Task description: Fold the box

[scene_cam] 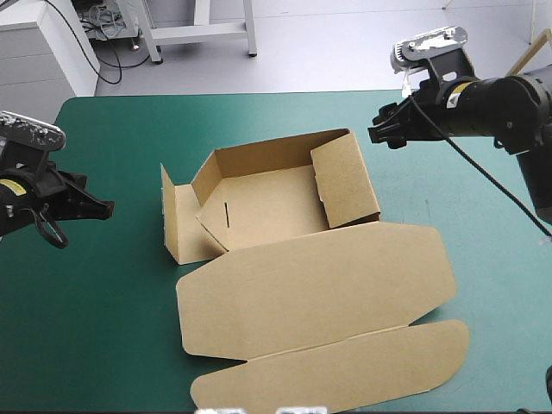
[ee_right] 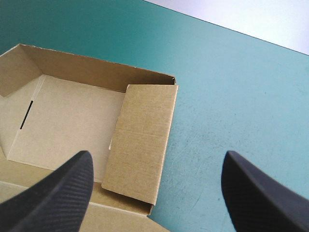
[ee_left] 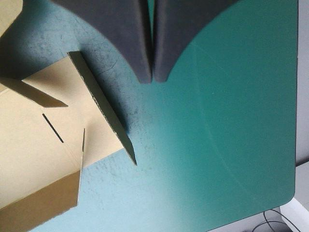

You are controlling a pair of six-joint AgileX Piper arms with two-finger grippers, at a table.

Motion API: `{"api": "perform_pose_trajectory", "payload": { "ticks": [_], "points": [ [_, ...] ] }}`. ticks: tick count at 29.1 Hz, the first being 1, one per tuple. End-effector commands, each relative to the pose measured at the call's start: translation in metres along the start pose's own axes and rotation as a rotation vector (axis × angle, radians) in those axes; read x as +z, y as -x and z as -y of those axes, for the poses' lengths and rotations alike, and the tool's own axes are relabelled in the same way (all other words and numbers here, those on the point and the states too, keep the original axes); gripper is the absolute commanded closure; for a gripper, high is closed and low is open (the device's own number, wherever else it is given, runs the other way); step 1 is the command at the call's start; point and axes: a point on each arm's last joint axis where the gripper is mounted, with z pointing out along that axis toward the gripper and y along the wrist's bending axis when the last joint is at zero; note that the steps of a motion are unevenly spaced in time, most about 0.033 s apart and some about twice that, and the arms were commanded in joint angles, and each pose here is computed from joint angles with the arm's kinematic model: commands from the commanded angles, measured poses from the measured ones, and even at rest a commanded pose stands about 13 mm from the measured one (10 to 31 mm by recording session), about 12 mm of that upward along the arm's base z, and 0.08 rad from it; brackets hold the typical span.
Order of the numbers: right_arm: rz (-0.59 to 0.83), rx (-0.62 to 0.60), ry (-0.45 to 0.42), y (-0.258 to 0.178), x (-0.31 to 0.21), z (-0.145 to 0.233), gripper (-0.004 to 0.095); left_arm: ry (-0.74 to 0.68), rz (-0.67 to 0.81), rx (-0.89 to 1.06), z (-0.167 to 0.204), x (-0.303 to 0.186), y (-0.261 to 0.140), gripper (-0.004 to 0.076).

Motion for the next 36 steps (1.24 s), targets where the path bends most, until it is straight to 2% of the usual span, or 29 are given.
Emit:
{"api": "perform_pose_trajectory", "payload": {
  "ticks": [1, 9, 21, 26, 36],
  "points": [
    [0.104, -0.026, -0.009, 0.007, -0.023, -0.001, 0.0226, 0.013, 0.1, -0.009, 0.0, -0.012, 0.009, 0.0734],
    [-0.022, -0.023, 0.004, 0.009, 0.038, 0.002, 0.023, 0.013, 0.1, -0.009, 0.0, -0.012, 0.009, 0.0734],
    [-0.291, 0.003, 0.044, -0.014, 0.167, 0.006, 0.0234, 0.012, 0.096, -0.009, 0.0, -0.012, 0.009, 0.0734],
    [-0.356, 0.008, 0.061, -0.024, 0.197, 0.006, 0.0233, 0.011, 0.094, -0.009, 0.0, -0.012, 0.009, 0.0734],
    [-0.414, -0.016, 0.073, -0.036, 0.224, 0.006, 0.0237, 0.008, 0.085, -0.009, 0.001, -0.012, 0.008, 0.0734]
  ]
}}
